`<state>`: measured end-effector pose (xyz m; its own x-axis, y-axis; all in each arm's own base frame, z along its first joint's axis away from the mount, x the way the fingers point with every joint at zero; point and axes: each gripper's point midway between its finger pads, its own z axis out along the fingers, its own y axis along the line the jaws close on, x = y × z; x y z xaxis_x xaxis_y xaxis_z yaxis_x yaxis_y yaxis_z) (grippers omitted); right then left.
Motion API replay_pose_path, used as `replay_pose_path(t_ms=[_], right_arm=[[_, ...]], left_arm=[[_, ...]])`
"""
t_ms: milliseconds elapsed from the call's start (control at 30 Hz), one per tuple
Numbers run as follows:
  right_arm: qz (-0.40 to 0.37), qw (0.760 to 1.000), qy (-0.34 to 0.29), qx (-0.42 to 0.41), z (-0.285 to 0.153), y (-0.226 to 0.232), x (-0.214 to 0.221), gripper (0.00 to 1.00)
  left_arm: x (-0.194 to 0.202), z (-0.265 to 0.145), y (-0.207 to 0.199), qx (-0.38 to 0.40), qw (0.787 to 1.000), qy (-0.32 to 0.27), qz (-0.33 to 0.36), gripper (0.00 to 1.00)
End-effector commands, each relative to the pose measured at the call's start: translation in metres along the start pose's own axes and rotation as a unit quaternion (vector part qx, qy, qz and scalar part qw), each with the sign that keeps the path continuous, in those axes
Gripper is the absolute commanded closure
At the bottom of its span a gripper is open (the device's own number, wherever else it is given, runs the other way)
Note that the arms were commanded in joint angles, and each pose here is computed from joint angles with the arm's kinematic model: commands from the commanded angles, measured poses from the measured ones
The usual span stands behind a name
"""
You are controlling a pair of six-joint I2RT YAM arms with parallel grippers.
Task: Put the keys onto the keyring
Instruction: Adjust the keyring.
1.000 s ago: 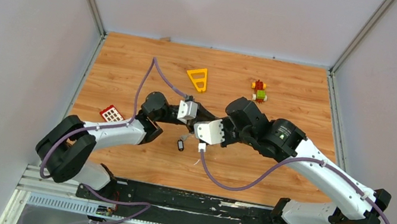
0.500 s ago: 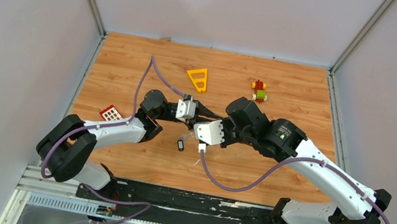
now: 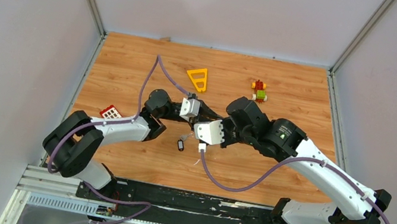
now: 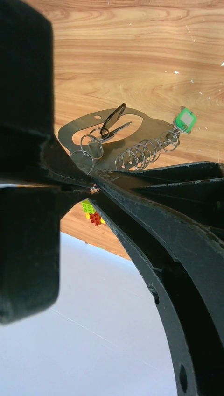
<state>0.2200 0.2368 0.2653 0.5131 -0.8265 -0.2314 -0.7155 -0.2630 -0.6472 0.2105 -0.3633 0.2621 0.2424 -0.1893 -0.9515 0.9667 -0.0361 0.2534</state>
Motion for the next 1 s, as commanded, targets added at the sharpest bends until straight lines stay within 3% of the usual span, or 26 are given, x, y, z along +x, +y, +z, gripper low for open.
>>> replay_pose_path(t_ms=[0,433,600,967], right_arm=[[0.019,0.998,-0.029,0.043,-0.021,-0.021,-0.009,1.00],[0.025,0.998,-0.036,0.047,-0.024,-0.024,-0.010,1.00],[0.028,0.998,-0.038,0.047,-0.025,-0.025,-0.011,1.00],[0.051,0.996,-0.044,0.056,-0.025,-0.025,-0.006,0.98]], left_arm=[[-0.018,0.009,0.006,0.005,1.000,-0.024,0.017,0.73],[-0.010,0.010,0.008,0.004,1.000,-0.011,0.016,0.83],[-0.006,0.010,0.009,0.004,1.000,-0.005,0.016,1.00],[-0.011,0.004,0.010,-0.019,1.000,-0.002,0.014,1.00]])
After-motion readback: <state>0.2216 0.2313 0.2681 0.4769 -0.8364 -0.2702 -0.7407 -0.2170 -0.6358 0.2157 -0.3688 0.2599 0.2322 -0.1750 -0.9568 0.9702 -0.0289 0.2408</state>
